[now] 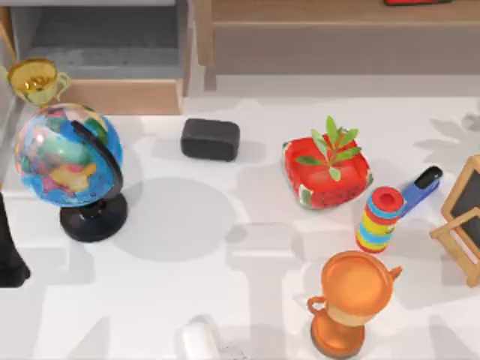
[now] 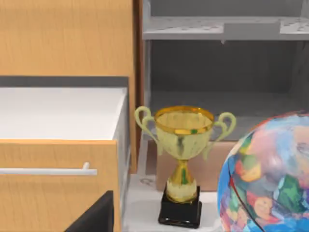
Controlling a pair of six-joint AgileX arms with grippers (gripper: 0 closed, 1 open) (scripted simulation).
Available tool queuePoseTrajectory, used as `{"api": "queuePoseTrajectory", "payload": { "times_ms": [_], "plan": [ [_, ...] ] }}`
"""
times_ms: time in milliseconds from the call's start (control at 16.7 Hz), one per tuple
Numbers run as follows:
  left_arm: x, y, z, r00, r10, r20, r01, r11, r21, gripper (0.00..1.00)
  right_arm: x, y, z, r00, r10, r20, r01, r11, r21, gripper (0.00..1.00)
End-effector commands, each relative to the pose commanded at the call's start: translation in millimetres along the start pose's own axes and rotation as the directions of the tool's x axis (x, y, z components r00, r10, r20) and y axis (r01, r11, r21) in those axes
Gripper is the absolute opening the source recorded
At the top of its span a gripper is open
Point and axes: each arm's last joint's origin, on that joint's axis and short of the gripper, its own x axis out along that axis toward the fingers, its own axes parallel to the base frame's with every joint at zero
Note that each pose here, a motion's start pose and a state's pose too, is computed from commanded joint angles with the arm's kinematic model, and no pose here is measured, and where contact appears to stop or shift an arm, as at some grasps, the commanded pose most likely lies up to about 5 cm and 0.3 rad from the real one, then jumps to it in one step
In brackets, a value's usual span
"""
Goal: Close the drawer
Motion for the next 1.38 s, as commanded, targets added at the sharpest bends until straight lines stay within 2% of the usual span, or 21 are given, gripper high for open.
{"api": "queuePoseTrajectory", "payload": {
  "times_ms": [240,480,900,1140,1380],
  "plan": [
    [0.6,-2.2,8.9,1.0,0.003,0.013,-0.003,1.0,-0.001,1.0,0.0,0.0,0.0,1.0,0.0,0.0,0.0,1.0,0.0,1.0],
    [9.4,-14.1,43.6,0.999,0.007,0.031,-0.007,1.0,-0.009,1.0,0.0,0.0,0.0,1.0,0.0,0.0,0.0,1.0,0.0,1.0],
    [56.3,-69.1,99.9,1.0,0.001,0.003,-0.001,1.0,-0.005,1.0,0.0,0.0,0.0,1.0,0.0,0.0,0.0,1.0,0.0,1.0],
    [73.7,-102.7,112.4,1.0,0.0,-0.002,0.0,1.0,0.001,1.0,0.0,0.0,0.0,1.0,0.0,0.0,0.0,1.0,0.0,1.0],
    [76.2,-110.0,114.8,1.0,0.0,0.0,0.0,1.0,0.0,1.0,0.0,0.0,0.0,1.0,0.0,0.0,0.0,1.0,0.0,1.0]
  ]
}}
